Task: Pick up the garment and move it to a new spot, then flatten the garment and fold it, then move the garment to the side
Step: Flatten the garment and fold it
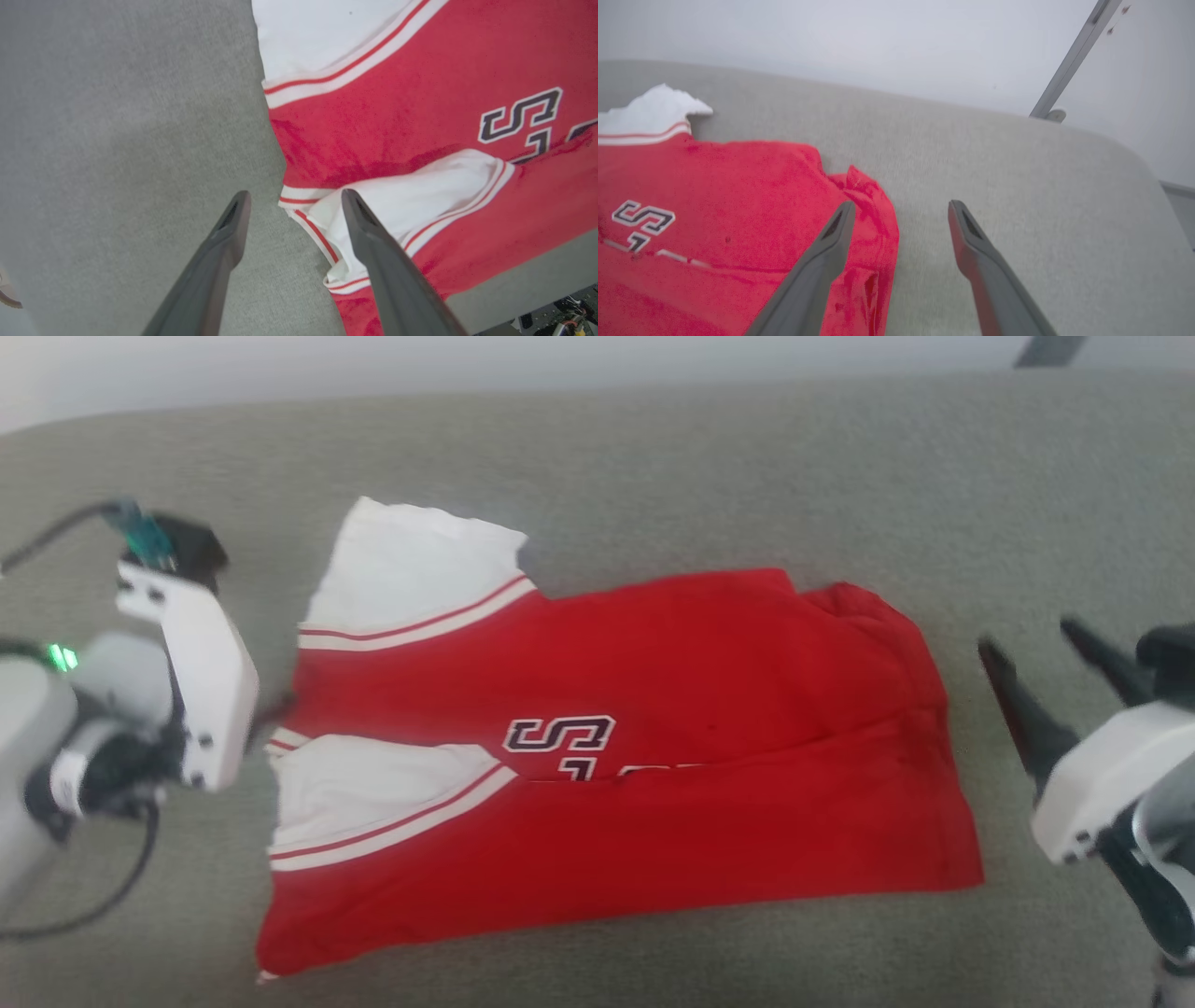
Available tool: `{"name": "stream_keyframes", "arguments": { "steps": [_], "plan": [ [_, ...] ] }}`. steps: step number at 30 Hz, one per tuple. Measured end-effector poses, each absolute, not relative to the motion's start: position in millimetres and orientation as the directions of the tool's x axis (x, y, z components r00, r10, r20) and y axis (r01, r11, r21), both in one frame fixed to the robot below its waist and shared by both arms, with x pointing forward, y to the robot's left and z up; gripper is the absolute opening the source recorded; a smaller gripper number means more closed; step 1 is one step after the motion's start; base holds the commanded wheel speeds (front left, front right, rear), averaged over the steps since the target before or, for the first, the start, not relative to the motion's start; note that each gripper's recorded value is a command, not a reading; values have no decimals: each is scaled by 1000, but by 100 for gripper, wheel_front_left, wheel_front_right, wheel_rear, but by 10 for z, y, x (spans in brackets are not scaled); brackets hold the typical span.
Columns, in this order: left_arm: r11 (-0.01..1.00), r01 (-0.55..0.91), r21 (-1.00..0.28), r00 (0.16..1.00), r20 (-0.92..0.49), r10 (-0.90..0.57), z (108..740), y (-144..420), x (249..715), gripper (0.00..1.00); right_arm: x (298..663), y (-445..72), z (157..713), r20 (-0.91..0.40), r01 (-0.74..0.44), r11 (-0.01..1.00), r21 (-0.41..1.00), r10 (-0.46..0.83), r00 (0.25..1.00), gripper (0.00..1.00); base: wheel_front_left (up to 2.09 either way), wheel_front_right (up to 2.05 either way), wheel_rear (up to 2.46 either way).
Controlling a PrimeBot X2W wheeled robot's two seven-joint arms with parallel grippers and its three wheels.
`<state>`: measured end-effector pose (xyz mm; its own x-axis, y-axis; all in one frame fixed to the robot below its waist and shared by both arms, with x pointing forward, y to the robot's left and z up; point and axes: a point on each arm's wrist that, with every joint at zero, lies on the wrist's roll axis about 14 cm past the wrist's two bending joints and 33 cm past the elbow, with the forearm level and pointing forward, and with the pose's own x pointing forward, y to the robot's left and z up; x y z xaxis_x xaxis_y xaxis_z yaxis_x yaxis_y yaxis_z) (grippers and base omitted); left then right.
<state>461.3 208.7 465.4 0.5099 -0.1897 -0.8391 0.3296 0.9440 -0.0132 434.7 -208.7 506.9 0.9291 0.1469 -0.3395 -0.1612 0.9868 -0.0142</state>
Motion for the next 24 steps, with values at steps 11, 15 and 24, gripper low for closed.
{"name": "stream_keyframes", "arguments": {
  "steps": [11,15,24],
  "plan": [
    [927,371,48,579,-793,-191,4564,1967,5489,100,4538,-2115,5439,27,-99,994,-49,101,995,100,0,0,0],
    [923,382,52,583,-788,-197,4471,1892,5751,100,4539,-2188,5342,34,-68,996,-60,70,997,100,0,0,0],
    [920,390,46,541,-819,-189,4165,1783,6155,100,4528,-2341,5040,-20,-18,998,-67,16,1000,100,0,0,0]
  ]
}}
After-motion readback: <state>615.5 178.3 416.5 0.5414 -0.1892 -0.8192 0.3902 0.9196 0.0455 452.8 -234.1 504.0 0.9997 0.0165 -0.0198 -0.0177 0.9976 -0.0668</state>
